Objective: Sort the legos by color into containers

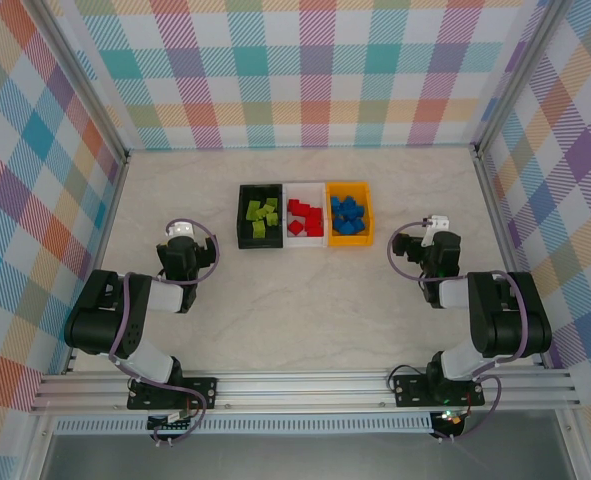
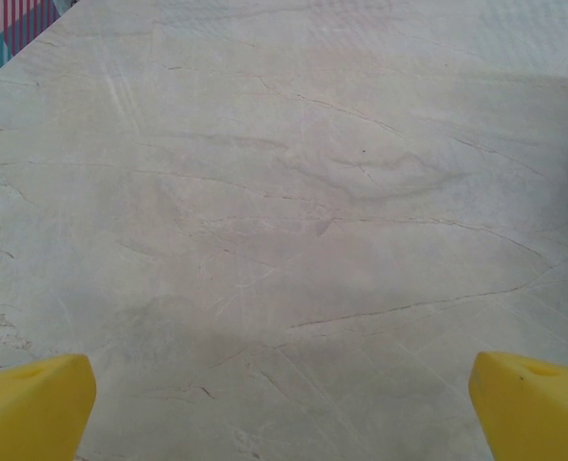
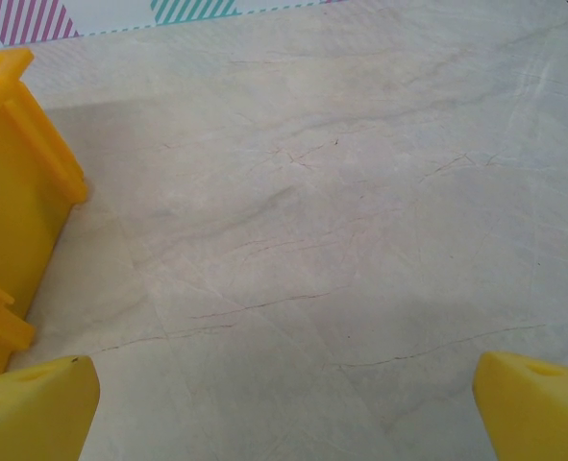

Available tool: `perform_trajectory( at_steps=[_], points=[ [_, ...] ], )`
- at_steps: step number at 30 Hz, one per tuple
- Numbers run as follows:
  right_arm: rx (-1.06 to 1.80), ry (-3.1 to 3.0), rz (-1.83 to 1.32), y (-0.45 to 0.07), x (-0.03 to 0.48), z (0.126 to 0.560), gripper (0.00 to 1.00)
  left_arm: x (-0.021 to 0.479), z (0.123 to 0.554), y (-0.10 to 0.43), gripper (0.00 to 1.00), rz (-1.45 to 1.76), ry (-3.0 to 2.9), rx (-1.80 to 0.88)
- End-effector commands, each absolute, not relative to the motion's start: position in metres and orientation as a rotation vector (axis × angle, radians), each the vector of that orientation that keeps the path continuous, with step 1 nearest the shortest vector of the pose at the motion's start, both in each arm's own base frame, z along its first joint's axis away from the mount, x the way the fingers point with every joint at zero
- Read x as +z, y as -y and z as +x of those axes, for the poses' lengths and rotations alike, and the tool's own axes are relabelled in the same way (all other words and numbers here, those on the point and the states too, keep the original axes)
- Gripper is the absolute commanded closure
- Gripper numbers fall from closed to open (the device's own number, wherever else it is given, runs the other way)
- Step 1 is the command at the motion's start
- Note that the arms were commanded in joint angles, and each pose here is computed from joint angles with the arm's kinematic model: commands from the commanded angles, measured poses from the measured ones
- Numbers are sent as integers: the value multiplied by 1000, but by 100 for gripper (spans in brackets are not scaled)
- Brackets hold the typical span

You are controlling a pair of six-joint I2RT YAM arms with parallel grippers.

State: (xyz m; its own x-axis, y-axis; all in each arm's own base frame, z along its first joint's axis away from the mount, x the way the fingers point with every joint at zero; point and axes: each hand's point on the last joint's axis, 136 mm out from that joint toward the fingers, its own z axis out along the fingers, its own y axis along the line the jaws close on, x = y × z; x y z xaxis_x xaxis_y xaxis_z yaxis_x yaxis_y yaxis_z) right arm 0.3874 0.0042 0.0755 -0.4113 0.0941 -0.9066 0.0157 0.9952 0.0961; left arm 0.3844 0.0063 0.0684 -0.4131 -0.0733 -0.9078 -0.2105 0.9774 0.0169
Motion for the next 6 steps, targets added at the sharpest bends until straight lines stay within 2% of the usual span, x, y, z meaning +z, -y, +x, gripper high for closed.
perform_trajectory(
  at_steps=[1, 6],
  points=[
    [98, -1935, 39, -9, 93, 396, 0, 83, 392, -9, 0, -216, -1947, 140],
    [98, -1935, 40, -9, 93, 396, 0, 82, 392, -8, 0, -217, -1948, 139]
  ],
)
